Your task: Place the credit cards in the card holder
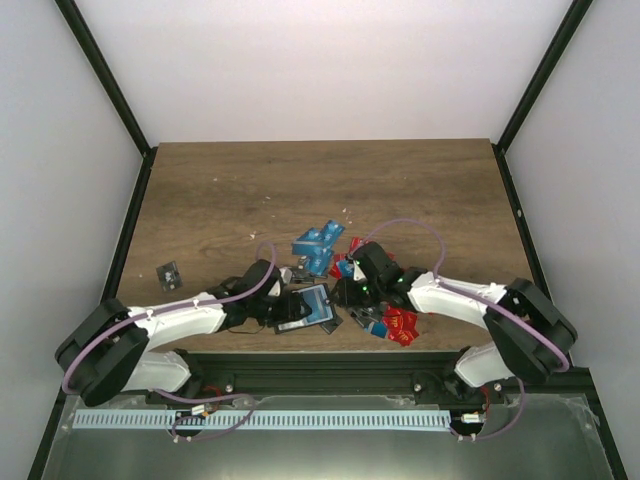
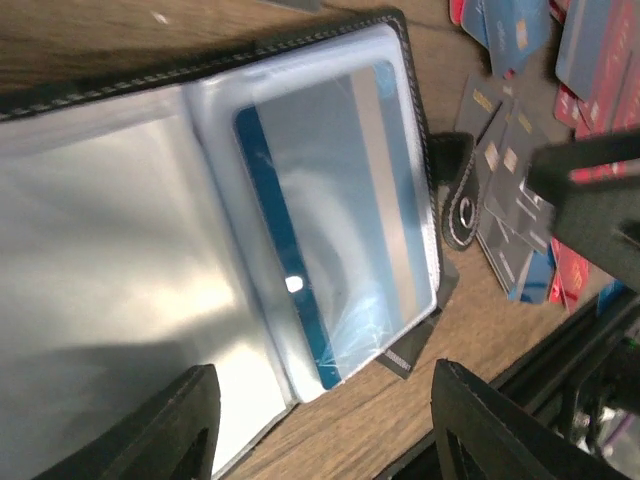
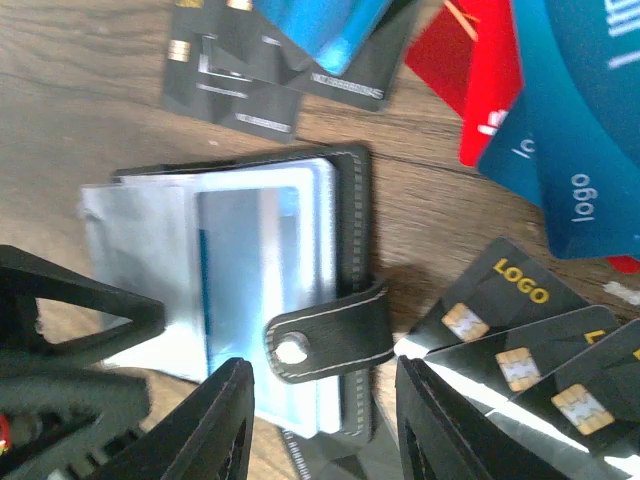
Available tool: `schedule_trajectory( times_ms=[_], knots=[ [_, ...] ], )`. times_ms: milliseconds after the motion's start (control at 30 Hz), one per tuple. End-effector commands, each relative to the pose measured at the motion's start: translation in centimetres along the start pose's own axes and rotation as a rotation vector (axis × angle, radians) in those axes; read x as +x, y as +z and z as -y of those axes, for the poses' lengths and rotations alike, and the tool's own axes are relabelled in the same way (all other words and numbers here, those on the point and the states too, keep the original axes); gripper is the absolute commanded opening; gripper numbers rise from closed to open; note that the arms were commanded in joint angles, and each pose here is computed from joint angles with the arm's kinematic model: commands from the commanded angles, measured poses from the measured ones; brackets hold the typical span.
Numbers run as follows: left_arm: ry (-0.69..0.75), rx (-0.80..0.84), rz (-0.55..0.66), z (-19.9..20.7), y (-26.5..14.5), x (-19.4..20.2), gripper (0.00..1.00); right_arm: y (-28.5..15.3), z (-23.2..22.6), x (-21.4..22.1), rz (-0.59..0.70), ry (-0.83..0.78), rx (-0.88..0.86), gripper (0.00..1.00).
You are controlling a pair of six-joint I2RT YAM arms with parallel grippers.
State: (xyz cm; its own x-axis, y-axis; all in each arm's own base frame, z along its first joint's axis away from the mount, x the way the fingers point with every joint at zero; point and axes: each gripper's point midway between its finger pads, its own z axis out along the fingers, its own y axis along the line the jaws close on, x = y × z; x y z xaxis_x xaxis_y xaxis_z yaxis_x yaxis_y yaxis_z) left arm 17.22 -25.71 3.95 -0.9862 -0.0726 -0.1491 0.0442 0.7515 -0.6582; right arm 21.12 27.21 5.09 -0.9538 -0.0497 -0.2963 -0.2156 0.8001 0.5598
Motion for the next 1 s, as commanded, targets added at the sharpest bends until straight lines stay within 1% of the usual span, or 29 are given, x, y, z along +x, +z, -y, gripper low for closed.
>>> schedule_trajectory(
  times_ms=[0,33,67,133,200,300,500,700,967],
  knots=[
    [0.052,-0.082,0.019,-0.9,-0.8,-0.3,0.5,-2.0,-2.6,-0.6,0.024,-0.04,-0.085,0.41],
    [0.058,-0.082,0.026,-0.9,-0.8,-0.4,0.4,-2.3,-3.0,-0.4,0.021,-0.042,-0.115,0.41],
    [0.063,-0.084,0.033,-0.9,-0.8,-0.6,0.33,-2.5,-3.5,-0.1,0.015,-0.043,-0.148,0.41],
    [0.074,-0.086,0.043,-0.8,-0.6,-1.0,0.22,-2.7,-4.3,0.7,-0.005,-0.047,-0.215,0.41],
    [0.083,-0.084,0.044,-0.7,-0.2,-1.2,0.16,-2.5,-4.7,1.5,-0.035,-0.044,-0.259,0.41],
    [0.099,-0.063,0.032,-0.3,0.4,-1.3,0.1,-1.9,-4.3,2.3,-0.055,-0.023,-0.256,0.41],
    [0.128,-0.062,0.018,0.0,1.3,-1.7,0.04,-0.5,-3.7,3.2,-0.088,-0.002,-0.261,0.41],
    [0.144,-0.066,0.004,0.1,1.8,-1.8,0.04,0.4,-3.5,3.0,-0.093,0.002,-0.253,0.41],
    [0.138,-0.1,-0.029,-1.2,2.8,-1.2,0.04,1.5,-2.7,2.9,-0.1,0.017,-0.219,0.41]
  ],
)
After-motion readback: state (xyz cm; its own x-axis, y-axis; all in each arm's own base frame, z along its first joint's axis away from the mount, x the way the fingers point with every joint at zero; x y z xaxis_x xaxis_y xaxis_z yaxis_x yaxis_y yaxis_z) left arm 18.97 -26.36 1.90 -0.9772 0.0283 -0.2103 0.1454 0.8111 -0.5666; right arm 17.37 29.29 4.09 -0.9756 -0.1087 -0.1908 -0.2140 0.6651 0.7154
